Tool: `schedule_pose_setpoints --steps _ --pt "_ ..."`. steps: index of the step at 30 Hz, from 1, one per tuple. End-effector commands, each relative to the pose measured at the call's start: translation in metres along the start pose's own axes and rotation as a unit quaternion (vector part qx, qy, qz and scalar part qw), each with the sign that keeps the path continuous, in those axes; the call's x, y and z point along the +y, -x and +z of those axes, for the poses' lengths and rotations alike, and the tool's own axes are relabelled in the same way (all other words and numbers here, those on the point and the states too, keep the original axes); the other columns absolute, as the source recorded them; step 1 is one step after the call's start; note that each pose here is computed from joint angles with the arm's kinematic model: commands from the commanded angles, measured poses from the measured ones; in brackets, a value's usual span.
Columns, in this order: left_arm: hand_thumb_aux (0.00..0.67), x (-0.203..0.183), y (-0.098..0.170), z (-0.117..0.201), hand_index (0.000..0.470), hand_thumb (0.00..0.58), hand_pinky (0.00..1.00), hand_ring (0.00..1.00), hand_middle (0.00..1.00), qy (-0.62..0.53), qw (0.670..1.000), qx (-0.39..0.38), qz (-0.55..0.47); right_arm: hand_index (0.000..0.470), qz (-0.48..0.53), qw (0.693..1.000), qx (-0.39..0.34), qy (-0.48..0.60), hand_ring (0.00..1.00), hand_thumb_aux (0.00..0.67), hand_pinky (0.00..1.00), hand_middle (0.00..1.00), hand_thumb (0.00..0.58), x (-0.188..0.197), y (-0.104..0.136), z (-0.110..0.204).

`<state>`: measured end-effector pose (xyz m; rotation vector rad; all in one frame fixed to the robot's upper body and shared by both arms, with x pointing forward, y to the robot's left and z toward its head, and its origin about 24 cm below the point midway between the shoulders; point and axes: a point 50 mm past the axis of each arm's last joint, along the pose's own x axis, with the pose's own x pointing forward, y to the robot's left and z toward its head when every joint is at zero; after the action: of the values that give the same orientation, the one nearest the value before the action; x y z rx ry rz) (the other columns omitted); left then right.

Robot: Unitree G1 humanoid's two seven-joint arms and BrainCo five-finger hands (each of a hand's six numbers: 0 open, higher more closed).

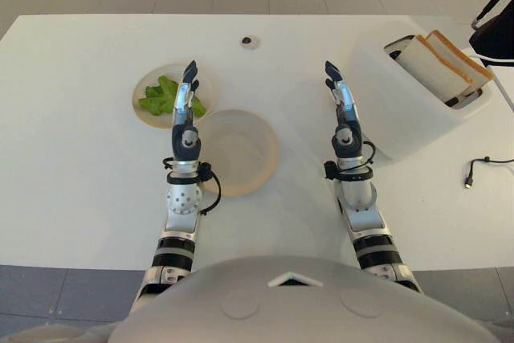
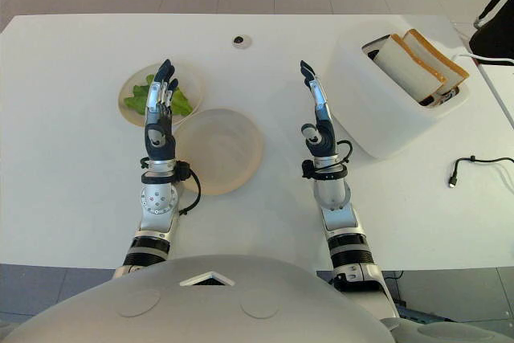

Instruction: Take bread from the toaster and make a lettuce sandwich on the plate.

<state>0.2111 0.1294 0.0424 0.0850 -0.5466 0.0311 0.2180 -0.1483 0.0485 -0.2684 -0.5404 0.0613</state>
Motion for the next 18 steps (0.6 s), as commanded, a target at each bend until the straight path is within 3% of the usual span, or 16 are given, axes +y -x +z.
schedule_pose_setpoints --steps 1,5,7,10,12,15,18 --pt "0.0 -0.003 0.006 -0.006 0.0 0.0 0.0 0.0 0.0 -0.006 1.0 0.023 -0.005 0.0 -0.01 1.0 0.011 -0.005 0.0 0.0 0.0 0.0 0.0 -0.004 0.001 -0.001" --pt "0.0 -0.006 0.009 -0.007 0.0 0.0 0.0 0.0 0.0 -0.004 1.0 0.028 -0.009 0.0 -0.007 1.0 0.021 -0.012 0.0 0.0 0.0 0.0 0.0 -0.001 0.003 -0.004" --pt "0.0 -0.005 0.011 -0.007 0.0 0.0 0.0 0.0 0.0 -0.009 0.999 0.031 -0.013 0.0 0.014 0.999 -0.016 0.036 0.0 0.0 0.0 0.0 0.0 -0.005 -0.001 0.008" --pt "0.0 -0.001 0.011 -0.008 0.0 0.0 0.0 0.0 0.0 -0.015 0.999 0.033 -0.016 0.0 -0.004 0.966 -0.14 0.218 0.0 0.0 0.0 0.0 0.0 -0.06 -0.028 0.061" --pt "0.0 0.001 0.011 -0.008 0.0 0.0 0.0 0.0 0.0 -0.018 0.999 0.035 -0.016 0.0 -0.065 0.93 -0.154 0.327 0.0 0.0 0.0 0.0 0.0 -0.117 -0.043 0.092" --pt "0.0 0.002 0.012 -0.009 0.0 0.0 0.0 0.0 0.0 -0.022 0.999 0.038 -0.013 0.0 -0.114 0.892 -0.052 0.434 0.0 0.0 0.0 0.0 0.0 -0.188 -0.051 0.098" --pt "0.0 -0.002 0.013 -0.011 0.0 0.0 0.0 0.0 0.0 -0.027 0.998 0.045 -0.025 0.0 -0.078 0.863 0.147 0.478 0.0 0.0 0.0 0.0 0.0 -0.234 -0.033 0.051"
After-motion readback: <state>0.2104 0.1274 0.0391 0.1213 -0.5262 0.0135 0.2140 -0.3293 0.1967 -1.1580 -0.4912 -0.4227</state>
